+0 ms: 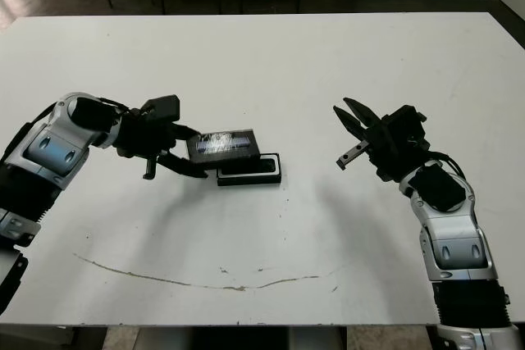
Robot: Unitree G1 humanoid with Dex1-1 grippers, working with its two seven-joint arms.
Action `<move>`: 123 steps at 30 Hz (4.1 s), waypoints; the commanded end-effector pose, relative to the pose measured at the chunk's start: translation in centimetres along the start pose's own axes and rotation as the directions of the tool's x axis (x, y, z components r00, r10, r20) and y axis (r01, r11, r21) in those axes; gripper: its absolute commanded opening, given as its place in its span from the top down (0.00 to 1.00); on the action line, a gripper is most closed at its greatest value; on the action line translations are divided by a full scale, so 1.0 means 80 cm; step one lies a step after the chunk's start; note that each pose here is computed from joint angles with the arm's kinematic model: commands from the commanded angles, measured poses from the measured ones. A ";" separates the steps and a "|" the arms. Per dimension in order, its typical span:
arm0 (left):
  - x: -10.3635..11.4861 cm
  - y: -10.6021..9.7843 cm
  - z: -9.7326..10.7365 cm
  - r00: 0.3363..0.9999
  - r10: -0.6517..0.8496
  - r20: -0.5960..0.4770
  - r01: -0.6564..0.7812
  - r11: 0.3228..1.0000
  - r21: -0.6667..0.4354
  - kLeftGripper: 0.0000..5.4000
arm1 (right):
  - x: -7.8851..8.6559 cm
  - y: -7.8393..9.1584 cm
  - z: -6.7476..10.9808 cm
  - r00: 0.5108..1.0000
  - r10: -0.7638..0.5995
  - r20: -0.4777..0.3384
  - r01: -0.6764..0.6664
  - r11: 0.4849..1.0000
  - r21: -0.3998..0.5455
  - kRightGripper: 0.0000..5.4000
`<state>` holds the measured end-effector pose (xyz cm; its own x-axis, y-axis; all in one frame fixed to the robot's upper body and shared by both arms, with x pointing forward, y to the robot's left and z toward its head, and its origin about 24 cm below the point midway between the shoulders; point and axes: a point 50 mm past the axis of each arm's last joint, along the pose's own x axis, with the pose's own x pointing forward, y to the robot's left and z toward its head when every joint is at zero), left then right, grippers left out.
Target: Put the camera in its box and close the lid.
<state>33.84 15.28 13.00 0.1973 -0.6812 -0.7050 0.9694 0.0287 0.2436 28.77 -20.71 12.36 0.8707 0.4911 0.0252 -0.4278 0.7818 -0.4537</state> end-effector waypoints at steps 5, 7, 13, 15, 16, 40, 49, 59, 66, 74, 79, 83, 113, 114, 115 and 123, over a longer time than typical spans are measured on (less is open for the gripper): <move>0.012 0.003 -0.005 0.995 -0.061 -0.085 0.061 0.998 -0.006 0.77 | -0.004 0.000 -0.002 1.000 0.006 -0.027 -0.006 1.000 0.005 1.00; 0.016 0.003 -0.004 0.994 -0.078 -0.080 0.079 0.997 0.006 0.77 | -0.004 0.000 -0.002 0.999 0.005 -0.032 -0.004 1.000 0.009 1.00; 0.024 0.002 -0.004 0.990 -0.113 -0.089 0.113 0.994 0.006 0.77 | -0.005 0.000 -0.001 0.999 0.004 -0.033 -0.003 1.000 0.014 1.00; 0.026 0.002 -0.004 0.988 -0.127 -0.092 0.127 0.992 -0.004 0.77 | -0.005 0.000 -0.001 1.000 0.006 -0.031 -0.006 1.000 0.014 1.00; 0.027 0.002 -0.003 0.987 -0.128 -0.096 0.129 0.992 0.008 0.77 | -0.005 0.000 -0.001 0.999 0.007 -0.032 -0.007 1.000 0.017 1.00; 0.062 0.000 -0.003 0.981 -0.142 -0.134 0.137 0.990 -0.046 0.78 | -0.008 -0.002 -0.003 0.999 0.012 -0.036 -0.010 0.999 0.039 1.00; 0.082 -0.002 0.015 0.978 -0.171 -0.115 0.168 0.985 -0.034 0.80 | -0.012 -0.004 -0.004 0.999 0.006 -0.054 -0.004 0.999 0.033 1.00; 0.112 -0.007 0.034 0.962 -0.210 -0.176 0.217 0.976 0.018 0.80 | -0.014 -0.004 -0.003 0.998 0.005 -0.057 -0.004 1.000 0.023 1.00; 0.120 -0.007 0.042 0.957 -0.217 -0.192 0.230 0.972 0.047 0.80 | -0.016 -0.004 -0.003 0.998 0.000 -0.056 0.001 0.999 0.033 1.00; 0.118 -0.003 0.053 0.955 -0.182 -0.234 0.206 0.975 0.081 0.81 | -0.017 -0.001 -0.003 0.998 0.001 -0.060 0.001 0.999 0.038 1.00; 0.114 -0.003 0.057 0.952 -0.148 -0.266 0.191 0.971 0.142 0.81 | -0.016 0.000 -0.004 0.998 0.000 -0.063 0.002 0.999 0.041 1.00; 0.110 -0.003 0.058 0.955 -0.134 -0.265 0.184 0.967 0.175 0.82 | -0.015 0.001 -0.003 0.997 -0.001 -0.071 0.004 0.999 0.048 1.00; -0.015 -0.009 -0.058 0.849 0.129 -0.513 -0.023 0.978 0.208 0.00 | -0.003 0.001 0.000 0.999 0.018 -0.041 -0.017 1.000 0.024 1.00; -0.020 -0.008 -0.061 0.852 0.140 -0.505 -0.042 0.979 0.201 0.00 | -0.003 0.001 0.000 0.999 0.018 -0.040 -0.017 1.000 0.021 1.00; -0.026 -0.008 -0.063 0.854 0.150 -0.498 -0.062 0.980 0.190 0.00 | -0.002 0.002 0.000 0.999 0.018 -0.037 -0.017 1.000 0.020 1.00; -0.057 0.001 -0.052 0.883 0.413 -0.224 -0.411 0.910 0.056 0.02 | 0.001 0.001 -0.001 0.999 0.021 -0.028 -0.021 1.000 0.006 1.00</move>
<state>33.87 21.26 13.78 0.5716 -0.3928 -0.7204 0.8142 0.1631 0.5571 28.70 -20.49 12.67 0.8630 0.5052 0.0080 -0.4474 0.7713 -0.4527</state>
